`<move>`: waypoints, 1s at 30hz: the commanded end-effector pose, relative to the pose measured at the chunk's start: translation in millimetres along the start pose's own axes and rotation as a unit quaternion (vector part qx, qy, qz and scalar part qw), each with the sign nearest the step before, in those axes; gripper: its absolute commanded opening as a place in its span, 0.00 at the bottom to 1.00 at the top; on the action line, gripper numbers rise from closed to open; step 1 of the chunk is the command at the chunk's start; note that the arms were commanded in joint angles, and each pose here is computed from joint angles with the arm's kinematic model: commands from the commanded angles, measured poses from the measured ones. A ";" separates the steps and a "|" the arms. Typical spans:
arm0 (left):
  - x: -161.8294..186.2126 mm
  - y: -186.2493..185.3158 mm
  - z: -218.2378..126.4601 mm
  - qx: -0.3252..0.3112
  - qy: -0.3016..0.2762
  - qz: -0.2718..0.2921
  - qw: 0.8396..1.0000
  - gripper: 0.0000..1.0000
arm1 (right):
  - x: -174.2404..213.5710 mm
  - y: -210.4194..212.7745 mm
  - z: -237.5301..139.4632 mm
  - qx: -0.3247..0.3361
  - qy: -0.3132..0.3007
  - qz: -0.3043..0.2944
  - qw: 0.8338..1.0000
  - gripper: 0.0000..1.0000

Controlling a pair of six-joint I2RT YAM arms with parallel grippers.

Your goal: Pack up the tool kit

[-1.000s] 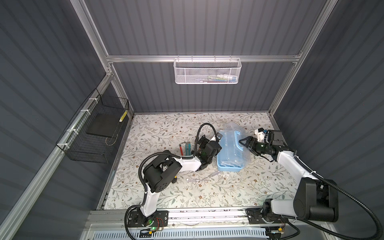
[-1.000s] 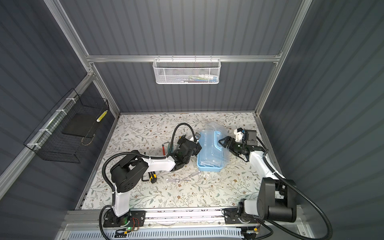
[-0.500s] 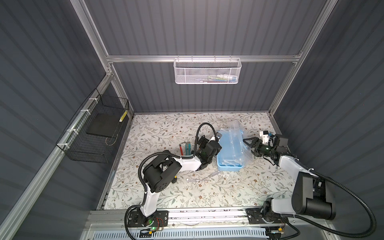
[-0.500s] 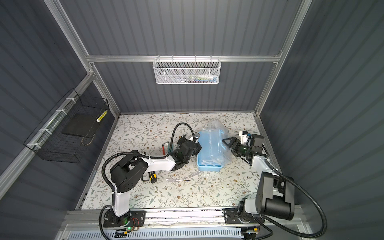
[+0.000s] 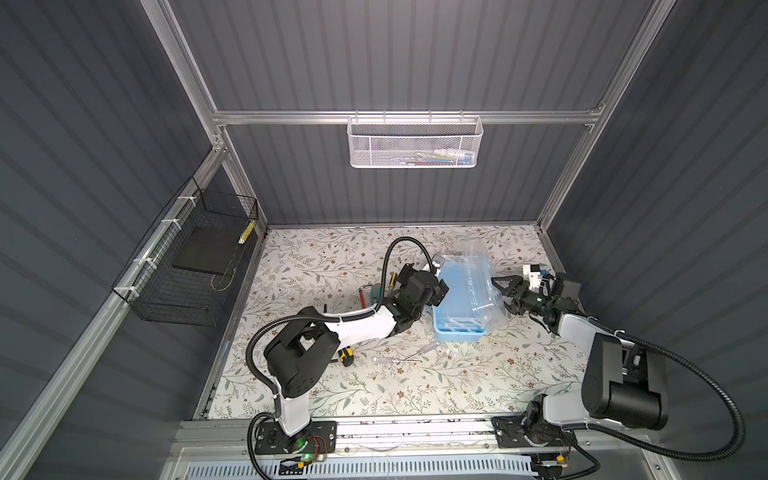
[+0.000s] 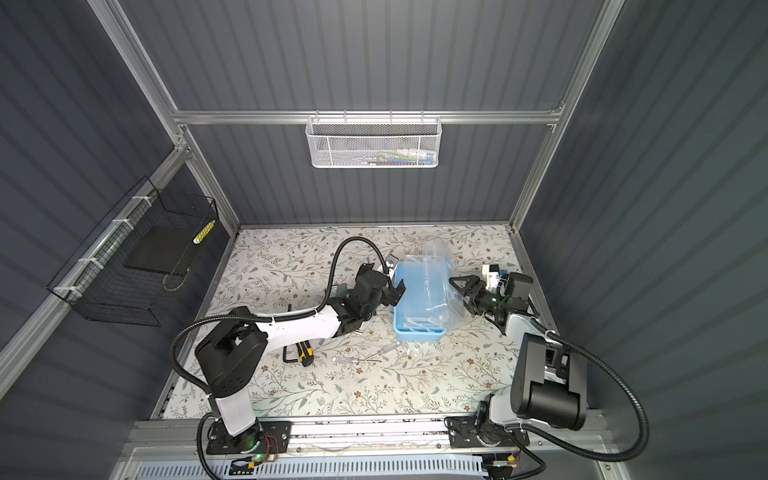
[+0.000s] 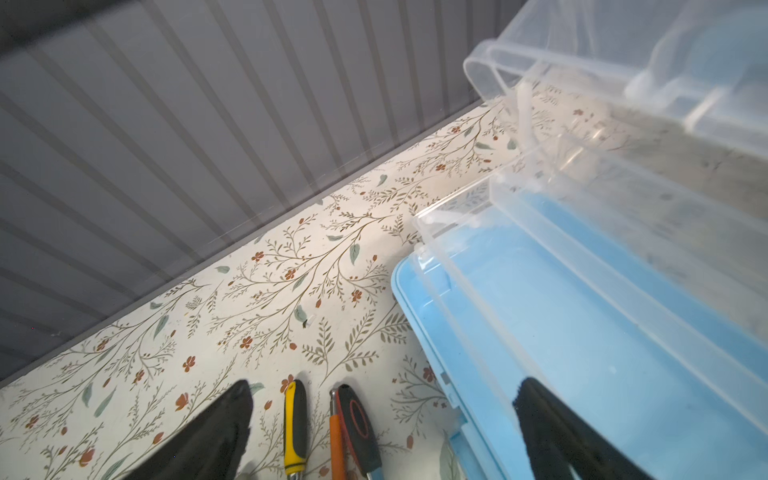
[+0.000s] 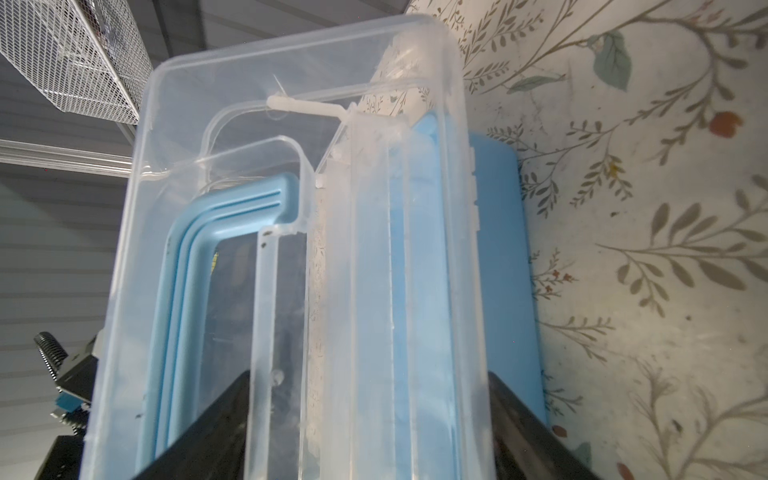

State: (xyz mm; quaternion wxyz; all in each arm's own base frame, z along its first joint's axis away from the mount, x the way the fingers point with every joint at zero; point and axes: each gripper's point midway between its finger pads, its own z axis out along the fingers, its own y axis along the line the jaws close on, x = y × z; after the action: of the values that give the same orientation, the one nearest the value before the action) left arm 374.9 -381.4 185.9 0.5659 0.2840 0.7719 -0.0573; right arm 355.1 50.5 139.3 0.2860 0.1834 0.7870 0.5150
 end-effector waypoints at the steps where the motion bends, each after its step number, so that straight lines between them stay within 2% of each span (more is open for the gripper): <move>1: -18.9 -17.0 -12.8 0.068 0.002 -0.028 0.997 1.00 | 2.9 2.5 -1.1 -0.020 0.010 -0.005 1.000 0.74; 5: -26.8 -40.6 -22.4 0.145 0.008 -0.058 0.988 1.00 | 1.1 1.3 -1.2 -0.024 0.010 -0.004 1.000 0.74; 9: -43.0 -51.1 -31.3 0.193 0.000 -0.097 0.976 1.00 | -0.2 2.4 -1.0 -0.028 0.010 -0.004 1.000 0.74; 14: -65.7 -57.3 -42.5 0.253 -0.021 -0.151 0.955 1.00 | -2.0 4.7 -1.5 -0.029 0.008 -0.008 1.000 0.74; 17: -74.6 -65.9 -48.9 0.286 -0.026 -0.162 0.944 1.00 | -1.5 3.6 -1.3 -0.027 0.009 -0.007 1.000 0.74; 25: -74.5 -76.4 -39.3 0.305 -0.017 -0.163 0.938 1.00 | -3.5 4.4 -1.8 -0.024 0.008 -0.008 1.000 0.75; 30: -77.1 -82.3 -41.3 0.338 -0.016 -0.186 0.922 1.00 | -5.3 1.9 -1.1 -0.015 0.008 -0.006 1.000 0.75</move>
State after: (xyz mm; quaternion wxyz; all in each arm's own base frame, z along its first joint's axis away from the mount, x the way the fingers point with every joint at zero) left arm 316.6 -452.5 243.3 0.4427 0.3096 0.7471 -0.3872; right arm 355.3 49.4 138.6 0.2774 0.1831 0.7809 0.5289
